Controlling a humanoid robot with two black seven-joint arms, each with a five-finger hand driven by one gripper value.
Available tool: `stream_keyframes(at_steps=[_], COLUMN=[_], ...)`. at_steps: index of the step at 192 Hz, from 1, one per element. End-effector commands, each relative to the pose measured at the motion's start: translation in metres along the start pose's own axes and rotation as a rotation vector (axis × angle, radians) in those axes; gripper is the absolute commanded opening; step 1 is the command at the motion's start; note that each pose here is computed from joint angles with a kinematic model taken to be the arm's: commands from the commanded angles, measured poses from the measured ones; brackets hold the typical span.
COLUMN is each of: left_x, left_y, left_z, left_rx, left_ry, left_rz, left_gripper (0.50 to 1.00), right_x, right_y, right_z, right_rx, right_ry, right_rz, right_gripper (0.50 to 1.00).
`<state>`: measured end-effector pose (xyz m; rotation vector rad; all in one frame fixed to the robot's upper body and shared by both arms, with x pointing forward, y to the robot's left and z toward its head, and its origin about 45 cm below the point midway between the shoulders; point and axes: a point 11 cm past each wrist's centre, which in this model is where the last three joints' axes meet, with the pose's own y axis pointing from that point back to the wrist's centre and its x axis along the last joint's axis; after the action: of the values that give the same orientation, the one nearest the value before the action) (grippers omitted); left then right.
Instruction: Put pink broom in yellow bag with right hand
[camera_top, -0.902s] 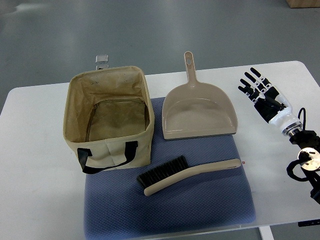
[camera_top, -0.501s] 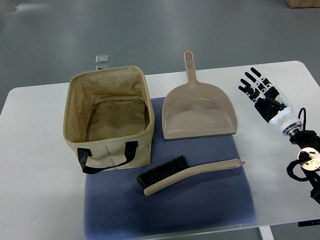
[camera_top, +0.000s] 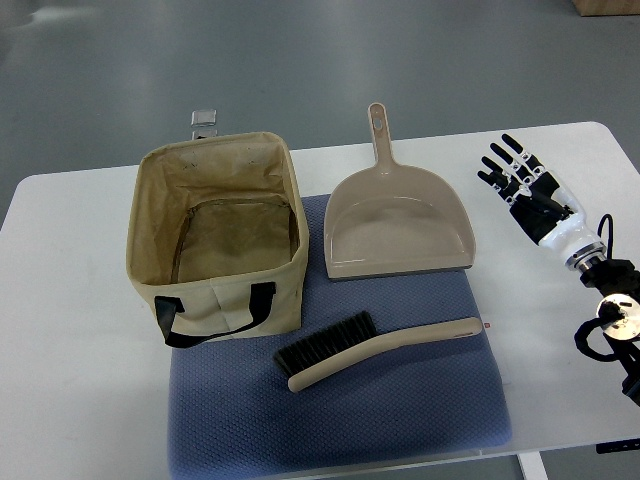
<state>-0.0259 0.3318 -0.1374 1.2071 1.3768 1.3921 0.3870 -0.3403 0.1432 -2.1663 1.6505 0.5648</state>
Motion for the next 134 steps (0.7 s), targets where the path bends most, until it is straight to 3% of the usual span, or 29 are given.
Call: stream_keyframes(at_steps=[1,134], left_x=[0.000,0.000], left_y=[0.000,0.000], left_z=[0.000,-0.001], left_rx=[0.000,0.001], left_ry=[0.000,0.000], left_rz=[0.000,0.001], left_gripper=[1.000,1.000], right_x=[0.000,0.004], right_y=[-0.001,-0.002], right_z=[-0.001,-0.013], right_rx=[0.001,0.017], right_ry=[0.001,0.019], right_rz=[-0.001,0.000], right_gripper=[0.930,0.930])
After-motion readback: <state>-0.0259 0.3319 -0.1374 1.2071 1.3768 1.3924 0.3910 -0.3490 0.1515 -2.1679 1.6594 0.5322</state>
